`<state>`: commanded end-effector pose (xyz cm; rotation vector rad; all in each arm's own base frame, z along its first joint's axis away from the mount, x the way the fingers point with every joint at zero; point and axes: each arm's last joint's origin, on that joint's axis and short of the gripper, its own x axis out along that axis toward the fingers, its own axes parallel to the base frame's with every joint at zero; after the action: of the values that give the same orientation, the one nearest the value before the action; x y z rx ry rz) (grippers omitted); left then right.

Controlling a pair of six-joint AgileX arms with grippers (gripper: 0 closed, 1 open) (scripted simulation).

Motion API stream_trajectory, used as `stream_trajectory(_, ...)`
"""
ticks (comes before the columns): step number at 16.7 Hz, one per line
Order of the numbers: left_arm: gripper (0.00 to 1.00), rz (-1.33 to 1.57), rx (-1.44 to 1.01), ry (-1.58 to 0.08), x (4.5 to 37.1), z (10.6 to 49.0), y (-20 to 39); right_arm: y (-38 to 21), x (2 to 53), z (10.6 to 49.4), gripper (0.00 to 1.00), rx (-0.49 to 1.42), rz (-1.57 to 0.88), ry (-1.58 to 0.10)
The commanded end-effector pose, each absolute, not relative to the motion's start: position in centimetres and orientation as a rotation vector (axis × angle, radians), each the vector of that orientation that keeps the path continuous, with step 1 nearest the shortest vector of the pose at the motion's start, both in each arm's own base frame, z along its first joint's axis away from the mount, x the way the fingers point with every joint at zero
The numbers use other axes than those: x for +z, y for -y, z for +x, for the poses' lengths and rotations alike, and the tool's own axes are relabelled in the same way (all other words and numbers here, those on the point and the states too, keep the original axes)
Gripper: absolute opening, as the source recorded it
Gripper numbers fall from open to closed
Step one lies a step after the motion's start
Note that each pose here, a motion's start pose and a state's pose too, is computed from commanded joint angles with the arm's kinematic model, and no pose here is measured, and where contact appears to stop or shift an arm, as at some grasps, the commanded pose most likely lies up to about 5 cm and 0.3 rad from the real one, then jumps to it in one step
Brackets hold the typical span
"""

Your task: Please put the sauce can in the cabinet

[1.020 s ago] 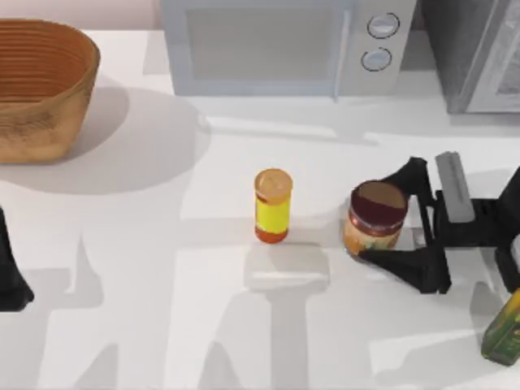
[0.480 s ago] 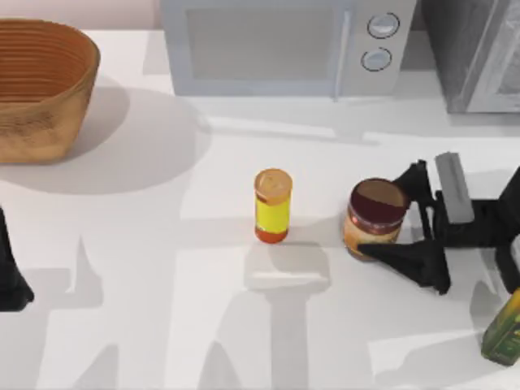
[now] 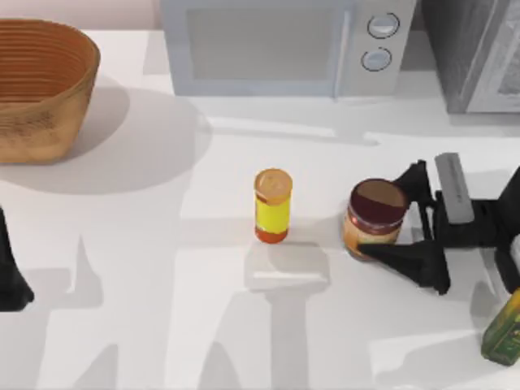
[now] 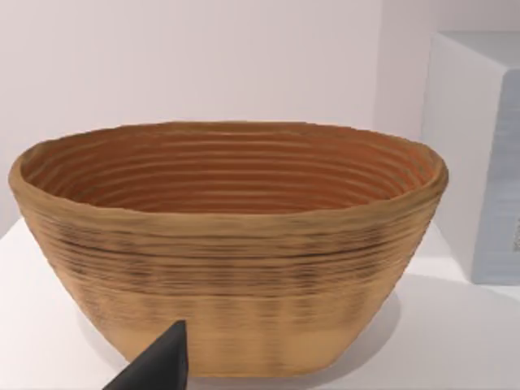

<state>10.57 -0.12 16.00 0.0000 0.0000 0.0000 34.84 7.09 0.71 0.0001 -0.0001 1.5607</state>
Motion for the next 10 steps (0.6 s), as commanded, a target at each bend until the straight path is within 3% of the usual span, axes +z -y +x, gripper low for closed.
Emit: stream_trajectory(10,1.0,0.0,0.0,0.0,16.0,10.6,0.1,-7.0,5.1,35.7,0.0,1.55,-0.006,0.008)
